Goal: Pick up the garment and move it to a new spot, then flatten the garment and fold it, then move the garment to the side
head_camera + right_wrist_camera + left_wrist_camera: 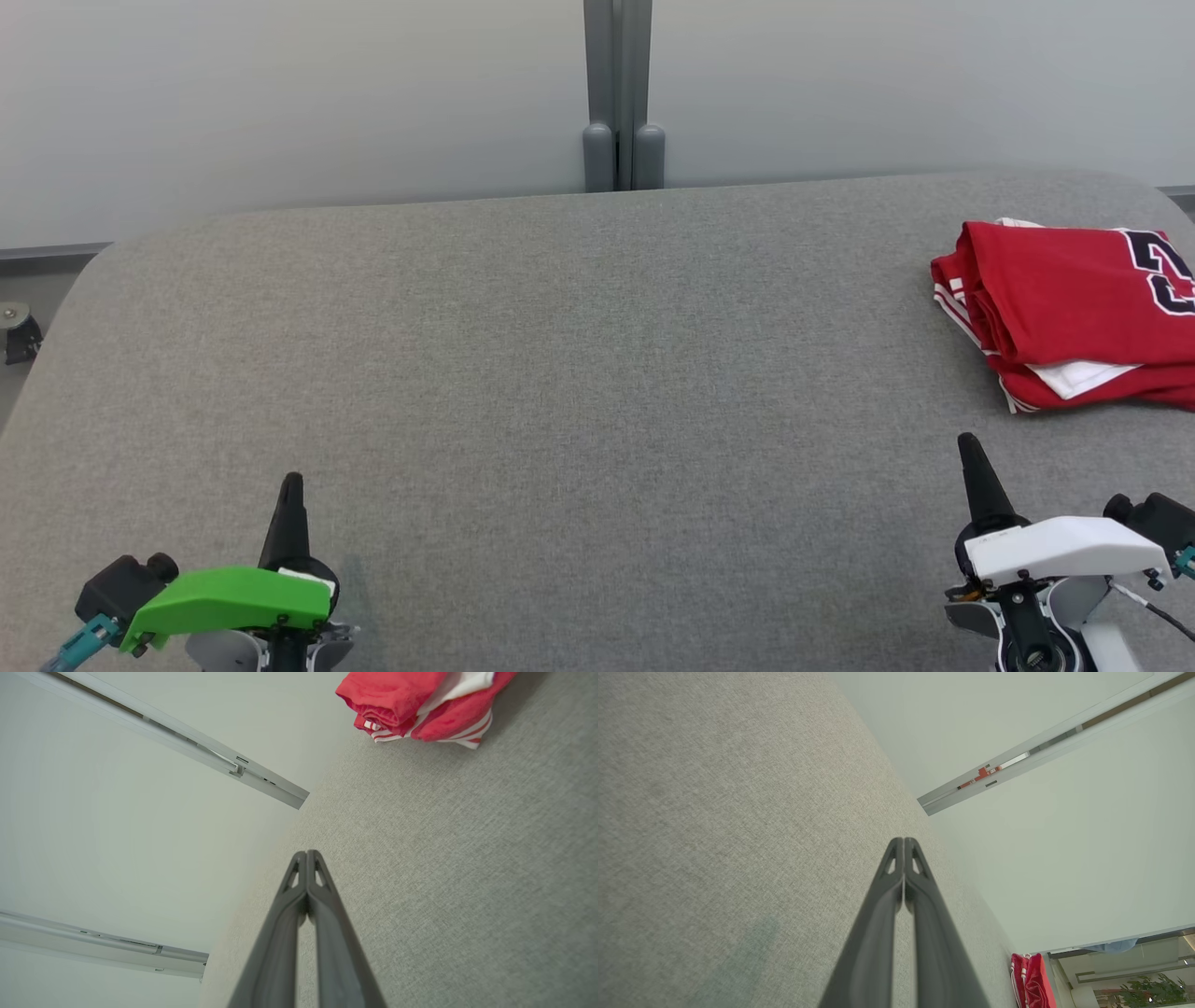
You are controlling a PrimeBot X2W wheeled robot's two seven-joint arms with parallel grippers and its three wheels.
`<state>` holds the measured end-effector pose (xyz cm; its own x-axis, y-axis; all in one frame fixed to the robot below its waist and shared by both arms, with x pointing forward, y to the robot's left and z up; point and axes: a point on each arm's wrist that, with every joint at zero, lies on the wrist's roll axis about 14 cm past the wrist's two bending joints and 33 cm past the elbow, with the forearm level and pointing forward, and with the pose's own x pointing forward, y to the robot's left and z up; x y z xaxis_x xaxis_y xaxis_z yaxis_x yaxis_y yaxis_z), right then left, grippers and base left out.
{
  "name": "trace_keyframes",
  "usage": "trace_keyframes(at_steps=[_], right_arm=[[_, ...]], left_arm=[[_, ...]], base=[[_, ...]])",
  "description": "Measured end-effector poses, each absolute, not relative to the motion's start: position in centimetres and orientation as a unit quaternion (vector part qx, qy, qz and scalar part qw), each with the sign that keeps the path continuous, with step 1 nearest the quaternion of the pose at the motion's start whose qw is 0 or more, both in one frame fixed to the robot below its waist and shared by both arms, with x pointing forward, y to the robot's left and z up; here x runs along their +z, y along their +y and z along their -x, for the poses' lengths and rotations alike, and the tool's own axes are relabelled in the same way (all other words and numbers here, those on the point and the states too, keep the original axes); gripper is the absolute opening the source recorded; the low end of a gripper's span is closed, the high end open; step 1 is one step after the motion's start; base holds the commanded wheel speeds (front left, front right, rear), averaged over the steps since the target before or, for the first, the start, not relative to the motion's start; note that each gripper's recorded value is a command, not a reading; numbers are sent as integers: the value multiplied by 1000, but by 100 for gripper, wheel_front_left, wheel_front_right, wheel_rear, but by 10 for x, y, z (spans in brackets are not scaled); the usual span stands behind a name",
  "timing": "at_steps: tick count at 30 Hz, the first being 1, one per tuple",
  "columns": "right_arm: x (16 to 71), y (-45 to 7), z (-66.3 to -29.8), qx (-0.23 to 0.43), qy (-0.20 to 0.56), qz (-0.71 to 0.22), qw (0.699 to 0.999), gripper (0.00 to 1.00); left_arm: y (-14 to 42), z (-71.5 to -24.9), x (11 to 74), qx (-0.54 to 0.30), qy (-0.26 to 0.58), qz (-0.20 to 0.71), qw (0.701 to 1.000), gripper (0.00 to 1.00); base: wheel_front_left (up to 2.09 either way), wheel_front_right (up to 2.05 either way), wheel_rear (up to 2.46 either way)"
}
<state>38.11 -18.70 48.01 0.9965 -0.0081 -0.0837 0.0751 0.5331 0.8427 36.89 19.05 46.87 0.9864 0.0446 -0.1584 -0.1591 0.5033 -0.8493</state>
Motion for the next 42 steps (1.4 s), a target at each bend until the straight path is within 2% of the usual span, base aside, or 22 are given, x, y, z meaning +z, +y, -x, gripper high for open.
trace_keyframes(at_steps=[42], right_arm=[[495, -195, -387, -15, 17, -639, 769, 0]], left_arm=[[196, -382, 492, 28, 26, 645, 764, 0]], base=[[0, 0, 0]])
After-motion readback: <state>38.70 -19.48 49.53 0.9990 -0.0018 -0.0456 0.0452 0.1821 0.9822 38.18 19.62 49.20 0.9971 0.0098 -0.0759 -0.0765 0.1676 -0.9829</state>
